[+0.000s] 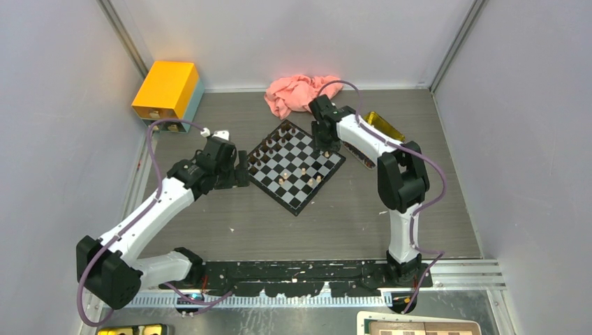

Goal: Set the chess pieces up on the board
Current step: Place the chess piece on the chessboard, then pick up the chess piece from the chessboard.

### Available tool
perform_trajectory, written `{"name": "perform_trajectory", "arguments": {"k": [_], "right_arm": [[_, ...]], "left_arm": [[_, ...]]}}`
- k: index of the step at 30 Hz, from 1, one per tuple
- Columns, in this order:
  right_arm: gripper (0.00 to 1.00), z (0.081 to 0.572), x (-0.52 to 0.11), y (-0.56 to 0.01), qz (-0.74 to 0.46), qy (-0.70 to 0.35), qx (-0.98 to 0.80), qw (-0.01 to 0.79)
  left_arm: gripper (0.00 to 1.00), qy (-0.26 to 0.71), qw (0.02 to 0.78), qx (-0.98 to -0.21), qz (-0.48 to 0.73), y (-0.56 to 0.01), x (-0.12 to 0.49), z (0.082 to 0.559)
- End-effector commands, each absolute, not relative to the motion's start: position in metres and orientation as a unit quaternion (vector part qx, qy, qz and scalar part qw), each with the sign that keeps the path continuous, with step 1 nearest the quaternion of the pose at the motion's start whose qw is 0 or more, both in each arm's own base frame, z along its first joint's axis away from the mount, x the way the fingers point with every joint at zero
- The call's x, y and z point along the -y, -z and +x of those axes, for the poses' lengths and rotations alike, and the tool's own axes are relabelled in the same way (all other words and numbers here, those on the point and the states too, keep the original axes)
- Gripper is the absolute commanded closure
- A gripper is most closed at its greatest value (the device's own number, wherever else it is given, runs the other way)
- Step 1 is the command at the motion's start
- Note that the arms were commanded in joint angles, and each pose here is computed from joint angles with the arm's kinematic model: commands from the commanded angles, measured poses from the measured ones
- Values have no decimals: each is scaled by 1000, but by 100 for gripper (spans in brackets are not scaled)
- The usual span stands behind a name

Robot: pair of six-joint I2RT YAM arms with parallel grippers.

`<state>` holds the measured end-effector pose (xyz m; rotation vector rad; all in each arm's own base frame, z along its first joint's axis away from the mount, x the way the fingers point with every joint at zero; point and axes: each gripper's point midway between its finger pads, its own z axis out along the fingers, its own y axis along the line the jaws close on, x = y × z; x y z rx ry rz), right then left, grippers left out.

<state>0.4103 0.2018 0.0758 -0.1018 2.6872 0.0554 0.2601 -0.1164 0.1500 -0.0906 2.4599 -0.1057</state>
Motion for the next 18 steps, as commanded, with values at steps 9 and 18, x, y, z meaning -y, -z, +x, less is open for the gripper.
{"name": "perform_trajectory", "arguments": {"k": [9, 18], "right_arm": [[54, 353, -217, -106, -54, -32, -964, 259], [54, 331, -222, -93, -52, -34, -966, 252]], "left_arm": [[0, 70, 352, -932, -41, -164, 117, 252], [0, 76, 349, -933, -39, -163, 115, 244]]}}
